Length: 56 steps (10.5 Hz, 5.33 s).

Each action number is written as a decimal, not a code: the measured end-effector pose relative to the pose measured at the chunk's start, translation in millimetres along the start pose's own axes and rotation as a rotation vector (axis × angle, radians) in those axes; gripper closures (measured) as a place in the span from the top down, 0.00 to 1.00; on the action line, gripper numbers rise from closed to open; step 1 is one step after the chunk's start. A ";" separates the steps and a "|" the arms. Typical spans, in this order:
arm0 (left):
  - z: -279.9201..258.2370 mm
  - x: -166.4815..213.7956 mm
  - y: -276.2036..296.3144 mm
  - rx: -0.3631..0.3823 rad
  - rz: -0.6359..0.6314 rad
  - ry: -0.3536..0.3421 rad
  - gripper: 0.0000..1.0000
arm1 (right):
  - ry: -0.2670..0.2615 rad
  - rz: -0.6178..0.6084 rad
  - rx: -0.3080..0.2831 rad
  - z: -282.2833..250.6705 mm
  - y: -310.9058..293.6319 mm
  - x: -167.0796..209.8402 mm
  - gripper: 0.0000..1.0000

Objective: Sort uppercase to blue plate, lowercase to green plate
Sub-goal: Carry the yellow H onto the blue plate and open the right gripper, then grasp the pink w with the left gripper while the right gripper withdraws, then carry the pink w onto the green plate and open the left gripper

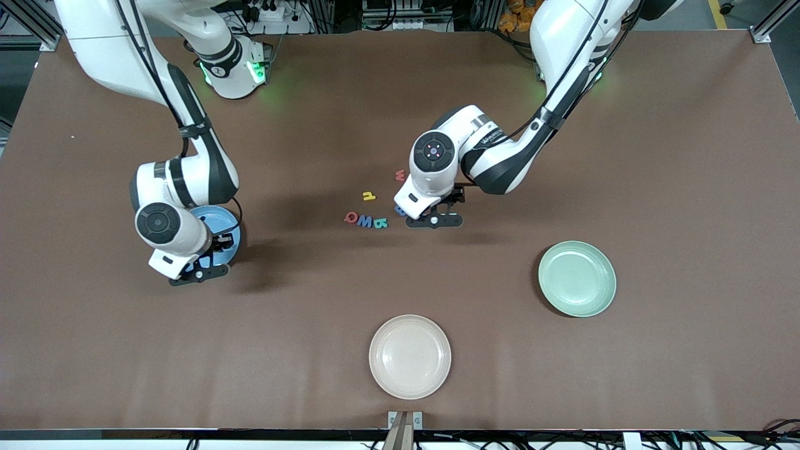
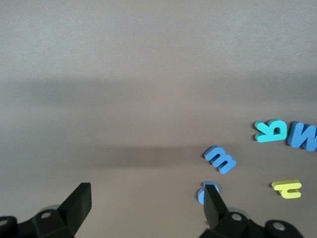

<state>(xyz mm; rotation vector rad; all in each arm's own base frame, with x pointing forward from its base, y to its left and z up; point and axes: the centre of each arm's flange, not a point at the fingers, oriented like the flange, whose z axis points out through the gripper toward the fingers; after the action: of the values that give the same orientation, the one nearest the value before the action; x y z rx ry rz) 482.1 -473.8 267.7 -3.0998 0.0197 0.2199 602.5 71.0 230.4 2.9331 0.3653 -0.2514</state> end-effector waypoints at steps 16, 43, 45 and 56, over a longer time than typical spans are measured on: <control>45.9 -53.5 76.4 -0.015 -0.010 0.028 1.00 | 0.122 0.236 0.142 -48.9 -106.0 21.8 0.59; -49.7 8.4 -76.8 0.001 -0.019 0.166 0.27 | 0.129 0.518 0.266 7.4 -298.8 -36.2 0.56; -62.9 52.8 -151.7 0.018 0.025 0.160 0.27 | 0.132 0.538 0.273 8.1 -299.2 -35.6 0.56; 5.5 174.3 -385.2 0.010 0.280 0.081 0.52 | 0.143 0.615 0.297 14.4 -302.0 -33.3 0.56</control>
<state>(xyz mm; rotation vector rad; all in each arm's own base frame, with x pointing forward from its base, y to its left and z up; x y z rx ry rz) 659.7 -90.4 250.4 -3.0831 0.4563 0.1005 491.2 349.0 176.9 3.1728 -0.6076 -0.0053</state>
